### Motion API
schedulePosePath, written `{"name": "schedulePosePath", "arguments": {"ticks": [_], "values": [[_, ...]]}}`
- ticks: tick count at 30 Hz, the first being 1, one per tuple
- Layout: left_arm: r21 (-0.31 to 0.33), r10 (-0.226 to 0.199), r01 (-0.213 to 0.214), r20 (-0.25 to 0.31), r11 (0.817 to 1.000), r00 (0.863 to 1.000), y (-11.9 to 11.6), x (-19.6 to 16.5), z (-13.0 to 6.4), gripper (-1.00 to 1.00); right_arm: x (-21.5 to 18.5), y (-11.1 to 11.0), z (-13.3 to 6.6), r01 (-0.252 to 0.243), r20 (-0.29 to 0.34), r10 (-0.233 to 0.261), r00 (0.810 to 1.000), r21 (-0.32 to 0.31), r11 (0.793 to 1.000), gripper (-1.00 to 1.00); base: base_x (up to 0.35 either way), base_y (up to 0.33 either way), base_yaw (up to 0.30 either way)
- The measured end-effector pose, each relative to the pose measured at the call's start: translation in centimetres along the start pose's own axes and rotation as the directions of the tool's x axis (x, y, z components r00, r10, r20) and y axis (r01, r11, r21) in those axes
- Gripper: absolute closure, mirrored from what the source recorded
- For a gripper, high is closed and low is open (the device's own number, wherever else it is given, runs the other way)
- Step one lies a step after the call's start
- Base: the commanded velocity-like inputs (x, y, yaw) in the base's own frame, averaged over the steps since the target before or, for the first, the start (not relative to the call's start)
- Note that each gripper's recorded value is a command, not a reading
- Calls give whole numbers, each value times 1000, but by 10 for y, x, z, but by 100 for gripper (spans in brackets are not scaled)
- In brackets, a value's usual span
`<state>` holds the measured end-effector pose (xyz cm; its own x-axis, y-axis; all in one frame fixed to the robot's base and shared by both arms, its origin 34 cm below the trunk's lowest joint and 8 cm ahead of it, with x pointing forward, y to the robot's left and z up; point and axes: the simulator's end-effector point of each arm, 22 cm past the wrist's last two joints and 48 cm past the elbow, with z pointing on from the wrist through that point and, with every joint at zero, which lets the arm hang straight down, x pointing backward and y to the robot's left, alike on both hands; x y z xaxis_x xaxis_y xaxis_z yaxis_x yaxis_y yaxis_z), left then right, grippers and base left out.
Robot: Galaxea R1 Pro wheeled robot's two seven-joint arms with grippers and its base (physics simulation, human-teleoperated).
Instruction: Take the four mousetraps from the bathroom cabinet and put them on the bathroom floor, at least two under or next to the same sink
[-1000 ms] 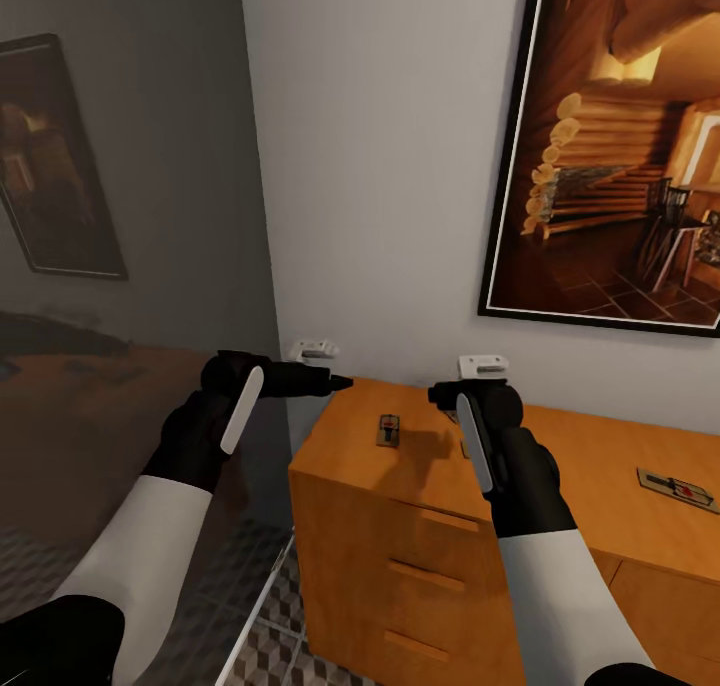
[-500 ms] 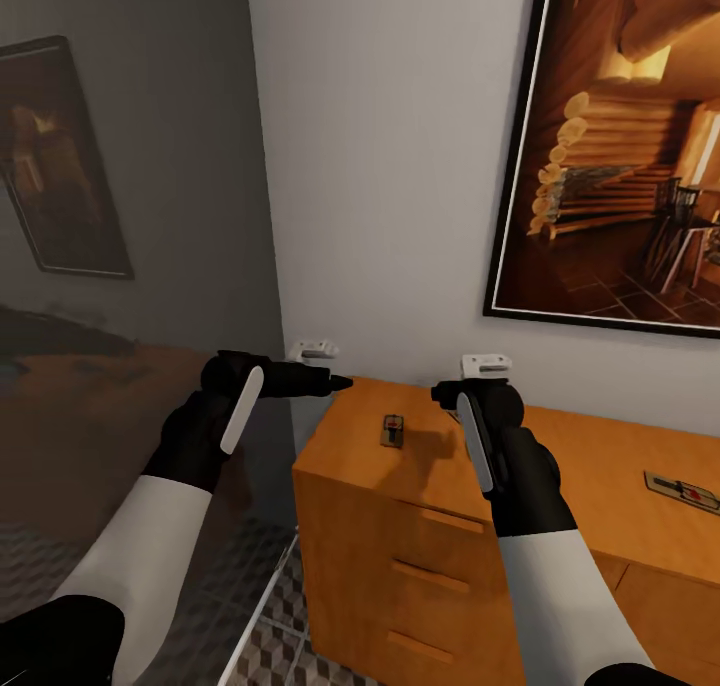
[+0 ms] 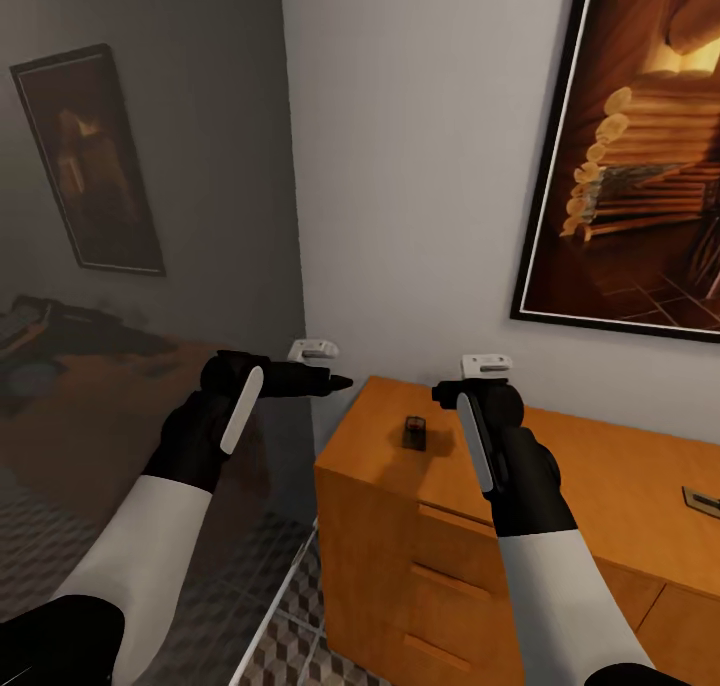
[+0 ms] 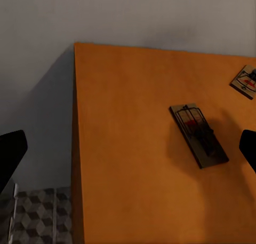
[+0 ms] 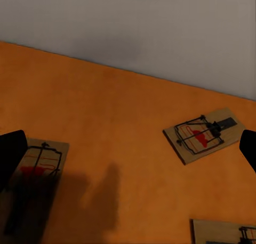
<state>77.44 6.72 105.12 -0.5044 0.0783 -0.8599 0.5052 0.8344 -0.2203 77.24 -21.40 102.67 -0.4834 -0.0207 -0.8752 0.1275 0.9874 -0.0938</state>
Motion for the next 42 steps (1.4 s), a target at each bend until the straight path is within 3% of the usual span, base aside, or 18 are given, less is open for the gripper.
{"name": "schedulePosePath", "arguments": {"ticks": [30, 42], "values": [[6, 1, -1, 1, 1000, 1000, -3, -1, 1, -100, 1, 2, 0, -2, -2, 2, 1000, -5, 1000, -100, 0, 0, 53], [78, -3, 1, 16, 997, 1000, -48, -8, 10, -100, 8, 3, 5, 3, -24, -3, 1000, -5, 1000, -100, 0, 0, 8]]}}
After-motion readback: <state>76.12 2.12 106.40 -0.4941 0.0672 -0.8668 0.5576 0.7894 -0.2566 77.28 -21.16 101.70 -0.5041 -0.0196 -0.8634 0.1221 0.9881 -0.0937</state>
